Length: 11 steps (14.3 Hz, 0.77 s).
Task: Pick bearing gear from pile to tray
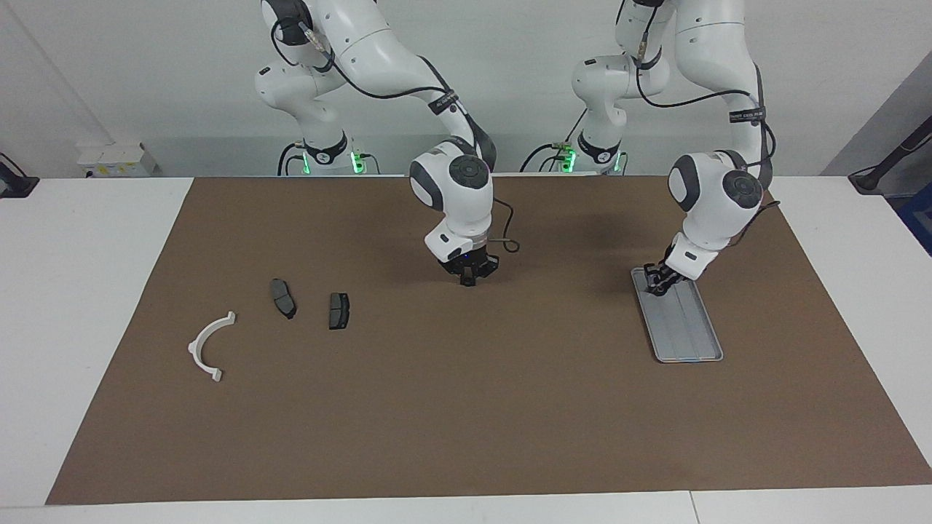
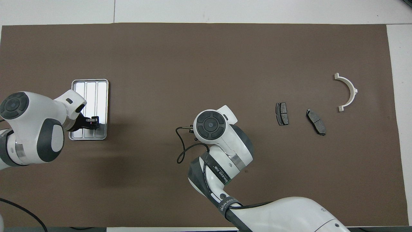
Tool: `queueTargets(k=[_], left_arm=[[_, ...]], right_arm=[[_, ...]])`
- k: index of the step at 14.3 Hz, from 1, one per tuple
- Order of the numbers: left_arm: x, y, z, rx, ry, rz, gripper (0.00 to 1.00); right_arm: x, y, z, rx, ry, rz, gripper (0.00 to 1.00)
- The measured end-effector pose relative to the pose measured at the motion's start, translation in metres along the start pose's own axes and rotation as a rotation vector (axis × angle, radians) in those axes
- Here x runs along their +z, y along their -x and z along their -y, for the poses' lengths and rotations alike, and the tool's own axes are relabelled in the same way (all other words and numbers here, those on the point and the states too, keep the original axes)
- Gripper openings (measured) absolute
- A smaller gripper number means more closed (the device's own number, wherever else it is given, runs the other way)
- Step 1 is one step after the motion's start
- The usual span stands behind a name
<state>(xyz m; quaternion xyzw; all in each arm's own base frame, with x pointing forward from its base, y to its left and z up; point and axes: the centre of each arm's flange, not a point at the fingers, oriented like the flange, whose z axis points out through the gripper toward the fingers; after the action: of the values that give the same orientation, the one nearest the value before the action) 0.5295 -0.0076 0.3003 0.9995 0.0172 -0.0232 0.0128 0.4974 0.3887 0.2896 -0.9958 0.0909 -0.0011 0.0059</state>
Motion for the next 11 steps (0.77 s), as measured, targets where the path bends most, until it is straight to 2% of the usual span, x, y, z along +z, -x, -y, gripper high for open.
queueTargets(k=[1,2,3,4,6,7,11], left_arm=[[0.0,0.0,0.0,0.001,0.0,0.001,0.35],[0.0,0.0,0.0,0.002,0.0,0.001,0.4],[0.0,0.0,0.0,0.002,0.0,0.001,0.49],[0.0,0.0,0.0,0.002,0.0,0.001,0.49],[0.0,0.0,0.0,0.003,0.0,0.0,0.6],[-0.003,-0.002,0.0,0.003,0.0,0.0,0.6],[-0.051,-0.021,-0.006,0.004,0.003,0.033,0.6]], right_arm=[[0.0,0.0,0.0,0.002,0.0,0.0,0.37],[0.0,0.0,0.0,0.005,0.0,0.0,0.47],[-0.001,0.0,0.0,0.007,0.0,0.0,0.6],[-0.004,-0.002,0.0,0.01,0.001,0.001,0.7],[-0.021,-0.011,-0.001,0.024,0.0,-0.002,0.9],[-0.036,-0.021,-0.003,0.038,-0.005,-0.007,0.99],[-0.116,-0.075,-0.041,0.068,-0.035,-0.048,1.0]])
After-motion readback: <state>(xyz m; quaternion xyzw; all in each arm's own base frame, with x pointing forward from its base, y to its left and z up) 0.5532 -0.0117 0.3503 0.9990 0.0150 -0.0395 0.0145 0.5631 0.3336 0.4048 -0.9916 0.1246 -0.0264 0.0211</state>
